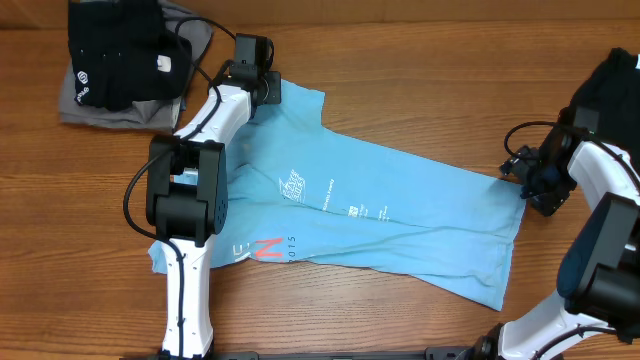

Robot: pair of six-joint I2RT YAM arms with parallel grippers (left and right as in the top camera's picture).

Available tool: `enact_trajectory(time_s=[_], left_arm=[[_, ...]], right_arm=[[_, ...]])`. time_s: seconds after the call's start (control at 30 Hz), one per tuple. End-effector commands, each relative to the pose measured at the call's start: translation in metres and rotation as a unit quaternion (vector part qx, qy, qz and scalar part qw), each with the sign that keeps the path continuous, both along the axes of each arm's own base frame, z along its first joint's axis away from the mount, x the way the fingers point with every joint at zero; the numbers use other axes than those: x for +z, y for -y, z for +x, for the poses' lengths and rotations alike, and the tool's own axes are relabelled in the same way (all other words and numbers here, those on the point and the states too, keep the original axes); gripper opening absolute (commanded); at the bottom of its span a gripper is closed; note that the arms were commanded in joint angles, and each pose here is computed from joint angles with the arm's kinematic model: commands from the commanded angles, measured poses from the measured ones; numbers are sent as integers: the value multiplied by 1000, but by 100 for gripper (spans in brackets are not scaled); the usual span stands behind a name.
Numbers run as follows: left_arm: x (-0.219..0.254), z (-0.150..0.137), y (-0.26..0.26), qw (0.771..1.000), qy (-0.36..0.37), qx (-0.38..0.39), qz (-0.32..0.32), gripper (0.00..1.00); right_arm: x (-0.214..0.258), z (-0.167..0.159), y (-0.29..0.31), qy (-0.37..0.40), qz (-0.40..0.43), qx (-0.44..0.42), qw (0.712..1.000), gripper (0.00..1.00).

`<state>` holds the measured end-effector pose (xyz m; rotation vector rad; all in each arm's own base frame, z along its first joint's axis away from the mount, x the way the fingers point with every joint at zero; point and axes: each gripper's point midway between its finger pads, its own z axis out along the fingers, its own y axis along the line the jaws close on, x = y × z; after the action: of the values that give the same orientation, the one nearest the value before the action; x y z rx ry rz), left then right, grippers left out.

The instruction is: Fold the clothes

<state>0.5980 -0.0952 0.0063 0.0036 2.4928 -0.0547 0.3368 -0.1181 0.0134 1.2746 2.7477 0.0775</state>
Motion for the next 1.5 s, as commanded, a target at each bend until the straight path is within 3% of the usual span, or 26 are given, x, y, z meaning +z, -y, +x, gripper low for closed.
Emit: enact_trajectory(time_s=[0.0,0.23,0.5,0.67,0.8,1.07,1.47], left_arm=[[-46,-20,-2,999,-52,3,-1,7],[-46,-21,-2,999,-53,2,-1,8],[-46,-21,-2,999,-54,2,-1,8],[-46,-21,-2,999,-53,2,-1,11],[-41,-20,-2,999,-50,2,-1,9],[-10,-19,-2,999,-37,2,-3,4],[122,-48,-8,1000,-1,3,-8,4]], right_arm=[[-15,-4,-3,-19,6,-4,1000,84],[-26,-8,-2,-37,6,-12,999,83],[-27,-11,-2,-43,6,-24,999,36],[-27,-11,-2,-44,7,-26,999,22],[-27,-11,-2,-44,7,-26,999,4],[-23,-13,3,-53,-4,-38,998,4],[6,-25,3,-64,-8,-90,994,4]])
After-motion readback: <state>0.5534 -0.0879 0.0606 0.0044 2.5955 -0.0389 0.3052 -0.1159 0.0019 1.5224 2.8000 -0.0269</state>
